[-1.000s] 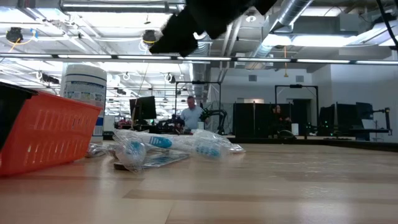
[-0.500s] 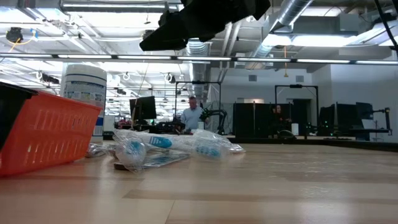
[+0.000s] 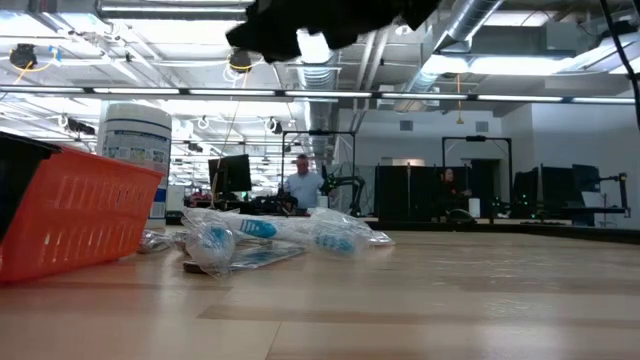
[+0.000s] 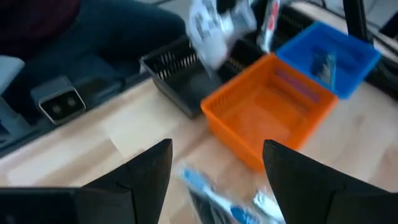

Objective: Pick & Place Travel size toiletries
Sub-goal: Put the right cotton pack into the right black basket

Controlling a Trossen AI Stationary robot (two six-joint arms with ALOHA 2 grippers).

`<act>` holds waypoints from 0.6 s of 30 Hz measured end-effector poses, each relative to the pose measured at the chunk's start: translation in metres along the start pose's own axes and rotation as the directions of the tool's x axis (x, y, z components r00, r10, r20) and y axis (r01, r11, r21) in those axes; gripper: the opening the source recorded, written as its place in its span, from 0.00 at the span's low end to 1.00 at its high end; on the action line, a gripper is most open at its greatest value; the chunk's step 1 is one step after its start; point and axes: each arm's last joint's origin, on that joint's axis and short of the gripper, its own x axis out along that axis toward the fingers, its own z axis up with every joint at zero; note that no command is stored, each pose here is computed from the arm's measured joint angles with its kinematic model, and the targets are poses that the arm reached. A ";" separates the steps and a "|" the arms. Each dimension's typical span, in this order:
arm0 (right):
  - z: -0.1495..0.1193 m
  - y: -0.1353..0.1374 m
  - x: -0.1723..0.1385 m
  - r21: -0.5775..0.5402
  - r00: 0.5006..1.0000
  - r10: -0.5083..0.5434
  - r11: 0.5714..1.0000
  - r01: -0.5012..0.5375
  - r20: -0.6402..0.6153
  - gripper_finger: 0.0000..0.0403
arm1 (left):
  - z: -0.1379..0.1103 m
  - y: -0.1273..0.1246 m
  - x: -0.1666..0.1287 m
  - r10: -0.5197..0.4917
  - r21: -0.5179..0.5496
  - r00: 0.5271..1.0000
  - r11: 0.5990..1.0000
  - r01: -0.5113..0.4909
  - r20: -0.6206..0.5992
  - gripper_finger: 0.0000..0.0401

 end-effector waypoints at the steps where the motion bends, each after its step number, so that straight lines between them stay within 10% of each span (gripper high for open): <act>1: 0.002 0.002 0.001 -0.009 1.000 0.000 1.000 0.000 0.012 0.61 | -0.001 0.000 0.001 0.005 0.002 1.000 1.000 -0.005 0.000 0.00; 18: 0.029 0.040 0.023 -0.099 0.996 -0.071 0.992 0.075 0.046 0.61 | -0.003 0.011 0.010 0.099 0.059 0.993 0.993 -0.103 0.062 0.00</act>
